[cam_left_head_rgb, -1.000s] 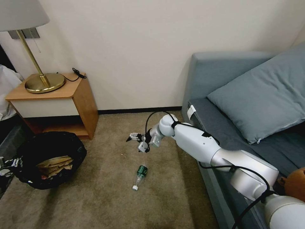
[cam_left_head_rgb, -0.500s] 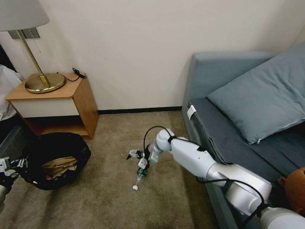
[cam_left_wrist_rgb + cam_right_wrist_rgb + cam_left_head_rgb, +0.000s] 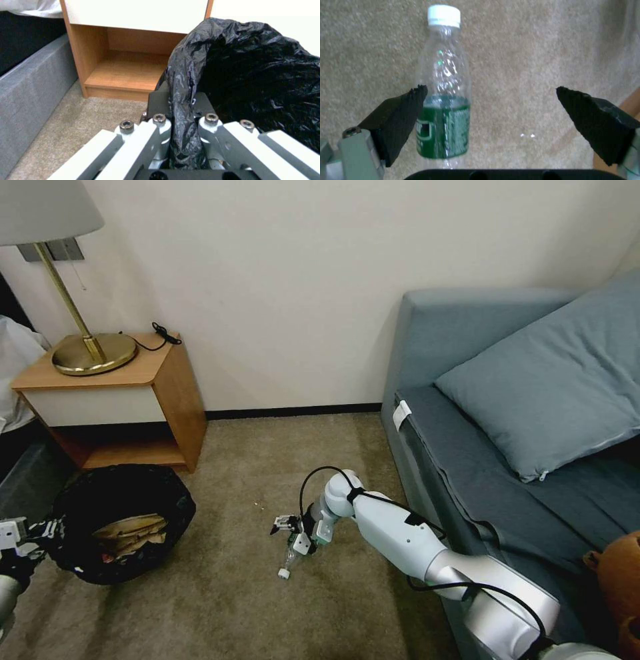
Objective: Pick up the trash bin, then pick up the garbage on the floor and place it into the trash bin.
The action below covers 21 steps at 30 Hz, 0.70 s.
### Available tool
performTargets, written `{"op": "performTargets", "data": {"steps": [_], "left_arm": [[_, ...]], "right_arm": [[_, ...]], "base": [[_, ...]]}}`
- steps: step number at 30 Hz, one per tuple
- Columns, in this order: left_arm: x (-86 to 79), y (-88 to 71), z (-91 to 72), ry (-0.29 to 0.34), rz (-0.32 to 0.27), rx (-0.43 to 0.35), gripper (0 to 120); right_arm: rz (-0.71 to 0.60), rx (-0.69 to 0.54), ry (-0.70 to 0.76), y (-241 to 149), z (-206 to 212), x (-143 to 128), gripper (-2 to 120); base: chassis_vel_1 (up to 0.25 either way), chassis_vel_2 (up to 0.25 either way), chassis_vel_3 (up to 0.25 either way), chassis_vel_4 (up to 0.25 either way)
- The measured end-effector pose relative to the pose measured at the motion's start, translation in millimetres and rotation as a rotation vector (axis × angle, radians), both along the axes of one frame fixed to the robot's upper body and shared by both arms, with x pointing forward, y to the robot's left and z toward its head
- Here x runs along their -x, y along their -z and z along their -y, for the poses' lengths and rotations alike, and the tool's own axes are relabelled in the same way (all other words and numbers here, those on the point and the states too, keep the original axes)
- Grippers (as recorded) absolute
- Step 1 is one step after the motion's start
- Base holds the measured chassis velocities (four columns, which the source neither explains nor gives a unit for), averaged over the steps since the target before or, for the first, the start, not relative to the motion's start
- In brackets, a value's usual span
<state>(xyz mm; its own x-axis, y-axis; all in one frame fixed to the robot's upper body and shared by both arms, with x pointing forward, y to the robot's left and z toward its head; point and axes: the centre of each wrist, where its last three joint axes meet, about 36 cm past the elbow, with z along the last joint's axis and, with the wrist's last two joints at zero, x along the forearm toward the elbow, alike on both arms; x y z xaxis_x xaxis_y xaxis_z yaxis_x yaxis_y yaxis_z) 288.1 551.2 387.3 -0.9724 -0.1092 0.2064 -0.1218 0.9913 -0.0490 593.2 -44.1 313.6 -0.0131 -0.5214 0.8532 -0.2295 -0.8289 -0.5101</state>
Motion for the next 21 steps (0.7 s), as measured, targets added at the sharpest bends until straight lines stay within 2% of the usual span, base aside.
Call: {"op": "performTargets", "data": {"steps": [6, 15, 21], "left_arm": [[10.9, -6.2, 2.9, 0.004, 0.014, -0.008, 4], [16.6, -5.6, 10.4, 0.014, 0.026, -0.002, 4], [20.9, -10.6, 13.3, 0.02, 0.036, -0.007, 4]], "right_arm": [[-0.015, 0.017, -0.005, 17, -8, 14, 100], [0.019, 0.025, -0.006, 16, -14, 16, 100], [0.036, 0.003, 0.002, 22, -21, 24, 100]], "base": [[0.0, 0.0, 0.0, 0.0], [0.0, 0.0, 0.0, 0.0], [0.0, 0.0, 0.0, 0.0]]}}
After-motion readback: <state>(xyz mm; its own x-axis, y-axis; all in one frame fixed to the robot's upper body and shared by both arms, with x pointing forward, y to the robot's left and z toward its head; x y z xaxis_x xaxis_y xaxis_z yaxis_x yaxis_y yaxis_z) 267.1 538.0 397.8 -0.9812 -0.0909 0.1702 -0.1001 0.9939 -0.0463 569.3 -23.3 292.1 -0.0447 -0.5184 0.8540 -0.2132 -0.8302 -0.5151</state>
